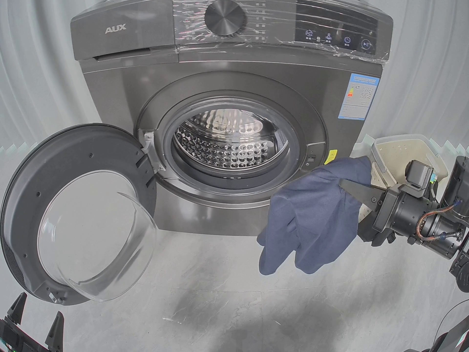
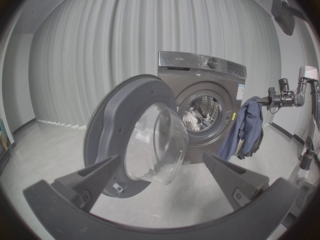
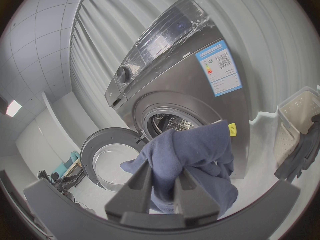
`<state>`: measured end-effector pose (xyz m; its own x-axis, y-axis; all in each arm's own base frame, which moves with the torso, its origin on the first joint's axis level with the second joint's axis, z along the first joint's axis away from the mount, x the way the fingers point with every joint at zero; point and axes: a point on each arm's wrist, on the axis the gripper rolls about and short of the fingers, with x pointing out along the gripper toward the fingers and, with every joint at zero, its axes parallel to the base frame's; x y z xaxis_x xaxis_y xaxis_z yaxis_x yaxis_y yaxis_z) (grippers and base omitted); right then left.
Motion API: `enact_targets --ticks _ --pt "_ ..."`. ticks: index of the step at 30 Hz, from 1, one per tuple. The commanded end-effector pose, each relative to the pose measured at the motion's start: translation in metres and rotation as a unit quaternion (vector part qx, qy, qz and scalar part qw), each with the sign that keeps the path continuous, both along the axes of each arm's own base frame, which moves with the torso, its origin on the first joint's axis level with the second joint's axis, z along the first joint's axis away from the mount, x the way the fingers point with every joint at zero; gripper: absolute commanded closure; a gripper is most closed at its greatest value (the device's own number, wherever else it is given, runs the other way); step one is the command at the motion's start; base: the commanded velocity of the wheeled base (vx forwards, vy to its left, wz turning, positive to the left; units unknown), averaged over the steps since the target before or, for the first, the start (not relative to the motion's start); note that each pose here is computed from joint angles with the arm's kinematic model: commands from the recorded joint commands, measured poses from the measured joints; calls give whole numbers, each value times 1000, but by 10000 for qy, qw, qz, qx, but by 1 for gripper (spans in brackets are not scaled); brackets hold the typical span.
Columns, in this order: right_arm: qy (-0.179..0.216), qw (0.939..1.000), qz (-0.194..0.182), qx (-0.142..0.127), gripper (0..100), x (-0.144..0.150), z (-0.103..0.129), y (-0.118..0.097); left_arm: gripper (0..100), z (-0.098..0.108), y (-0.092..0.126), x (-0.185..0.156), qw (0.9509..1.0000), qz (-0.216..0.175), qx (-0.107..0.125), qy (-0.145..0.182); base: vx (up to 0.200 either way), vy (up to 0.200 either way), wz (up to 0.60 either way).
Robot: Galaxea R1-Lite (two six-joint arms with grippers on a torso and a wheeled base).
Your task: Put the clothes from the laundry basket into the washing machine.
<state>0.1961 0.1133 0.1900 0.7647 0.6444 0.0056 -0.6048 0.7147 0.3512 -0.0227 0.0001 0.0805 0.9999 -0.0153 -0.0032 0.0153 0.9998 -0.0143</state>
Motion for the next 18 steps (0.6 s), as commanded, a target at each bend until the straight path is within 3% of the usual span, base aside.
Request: enact_targets --ticks 1,5,9,11,14,18 --pt "-5 10000 4 -3 100 0 0 0 0 -5 0 0 10000 0 -5 -8 0 0 0" --pt "-40 10000 -19 -9 100 1 1 0 0 -5 0 0 10000 0 18 -1 0 0 0" --pt "-107 9999 -58 -101 100 0 1 0 0 -5 0 0 10000 0 18 -1 0 200 0" --pt "-157 9992 -304 -220 100 -1 -1 1 0 -5 0 0 10000 -8 40 -9 0 200 0" --pt "-190 9977 -563 -326 100 -6 -3 8 0 -5 0 0 10000 -8 56 -2 0 0 0" --pt "-209 9972 -625 -342 100 -10 -2 21 0 -5 0 0 10000 -16 79 -10 0 0 0"
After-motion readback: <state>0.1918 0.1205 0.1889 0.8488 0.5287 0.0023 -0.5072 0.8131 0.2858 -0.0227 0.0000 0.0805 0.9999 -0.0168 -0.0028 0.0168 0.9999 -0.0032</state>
